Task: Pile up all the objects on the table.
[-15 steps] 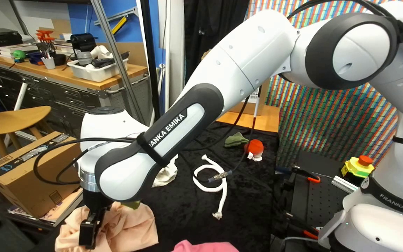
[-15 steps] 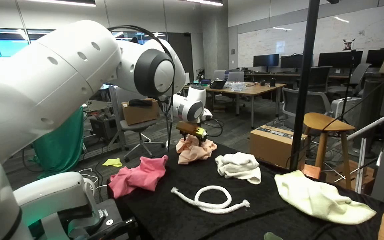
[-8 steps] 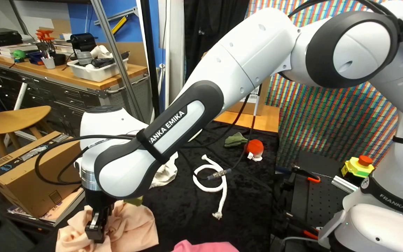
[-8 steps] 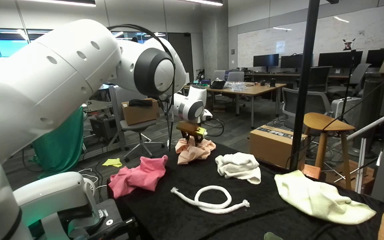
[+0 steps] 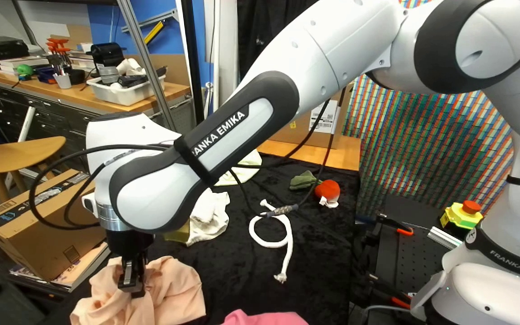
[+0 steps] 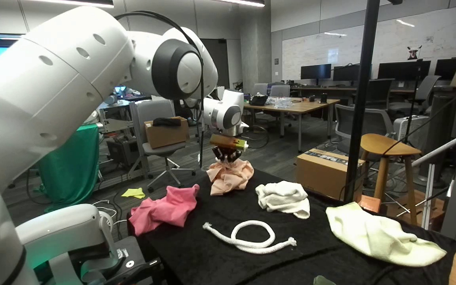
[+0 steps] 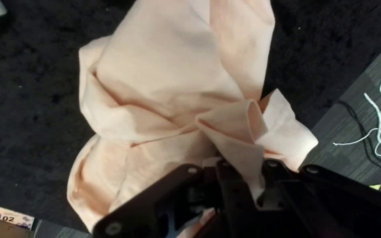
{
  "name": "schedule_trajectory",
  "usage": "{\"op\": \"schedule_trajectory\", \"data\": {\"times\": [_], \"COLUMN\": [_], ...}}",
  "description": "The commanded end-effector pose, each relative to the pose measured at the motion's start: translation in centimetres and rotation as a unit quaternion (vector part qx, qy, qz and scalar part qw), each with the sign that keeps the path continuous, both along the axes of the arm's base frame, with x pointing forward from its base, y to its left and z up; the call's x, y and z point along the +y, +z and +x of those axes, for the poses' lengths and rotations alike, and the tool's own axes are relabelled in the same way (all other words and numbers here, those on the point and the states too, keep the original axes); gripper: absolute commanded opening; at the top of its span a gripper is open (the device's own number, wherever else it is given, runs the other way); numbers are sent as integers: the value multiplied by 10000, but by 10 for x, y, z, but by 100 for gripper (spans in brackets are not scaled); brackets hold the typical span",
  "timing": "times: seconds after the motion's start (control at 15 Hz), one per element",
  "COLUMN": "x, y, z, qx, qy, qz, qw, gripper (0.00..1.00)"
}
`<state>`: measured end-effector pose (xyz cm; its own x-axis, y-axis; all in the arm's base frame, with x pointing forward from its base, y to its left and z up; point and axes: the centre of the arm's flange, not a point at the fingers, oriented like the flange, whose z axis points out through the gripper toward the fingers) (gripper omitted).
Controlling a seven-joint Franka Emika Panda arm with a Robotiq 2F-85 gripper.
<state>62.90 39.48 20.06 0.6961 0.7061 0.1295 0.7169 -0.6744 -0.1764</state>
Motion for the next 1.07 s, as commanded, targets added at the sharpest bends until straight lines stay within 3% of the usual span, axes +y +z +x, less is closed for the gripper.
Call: {"op": "schedule_trajectory", "data": {"times": [0.0,0.27,0.47,1.0], "x": [-13,-41,-75,-184], "y": [46,100,146,259], "z": [-20,-38,-50,-88], "qx": [-211,-386,-568,-1191], "qy": [471,695,723,-33], "qz": [-276,-622,-657,-751], "qw": [9983,9949,9936,9900], "gripper": [3,3,3,3]}}
